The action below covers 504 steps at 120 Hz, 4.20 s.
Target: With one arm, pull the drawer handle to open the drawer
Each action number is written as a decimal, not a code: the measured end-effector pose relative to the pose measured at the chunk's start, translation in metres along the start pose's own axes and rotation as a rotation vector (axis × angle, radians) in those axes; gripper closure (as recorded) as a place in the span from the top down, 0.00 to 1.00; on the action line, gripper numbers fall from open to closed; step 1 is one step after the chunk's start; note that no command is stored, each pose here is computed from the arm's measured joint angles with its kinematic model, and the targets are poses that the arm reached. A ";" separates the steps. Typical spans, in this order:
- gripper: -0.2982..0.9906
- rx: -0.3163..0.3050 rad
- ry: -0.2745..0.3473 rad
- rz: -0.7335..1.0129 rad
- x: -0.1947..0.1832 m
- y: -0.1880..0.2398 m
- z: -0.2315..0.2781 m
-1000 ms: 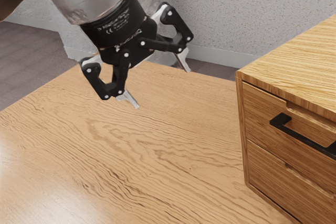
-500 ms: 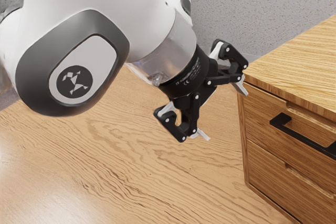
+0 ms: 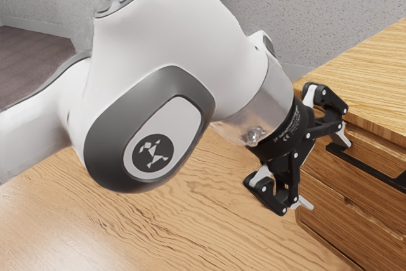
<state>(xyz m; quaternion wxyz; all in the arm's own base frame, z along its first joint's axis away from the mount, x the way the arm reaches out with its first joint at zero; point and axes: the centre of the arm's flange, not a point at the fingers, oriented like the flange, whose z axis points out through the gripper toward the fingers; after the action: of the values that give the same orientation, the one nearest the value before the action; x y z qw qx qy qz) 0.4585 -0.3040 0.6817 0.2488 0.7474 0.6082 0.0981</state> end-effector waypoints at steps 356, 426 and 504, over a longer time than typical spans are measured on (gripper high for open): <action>0.77 0.135 0.000 -0.029 -0.011 -0.059 0.010; 0.77 0.123 0.001 0.000 -0.011 -0.102 -0.013; 0.77 0.105 -0.002 0.026 -0.003 -0.153 -0.039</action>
<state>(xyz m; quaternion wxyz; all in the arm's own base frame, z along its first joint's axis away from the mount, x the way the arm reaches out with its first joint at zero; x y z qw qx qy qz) 0.3086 -0.2760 0.6403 0.2087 0.7672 0.6026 0.0688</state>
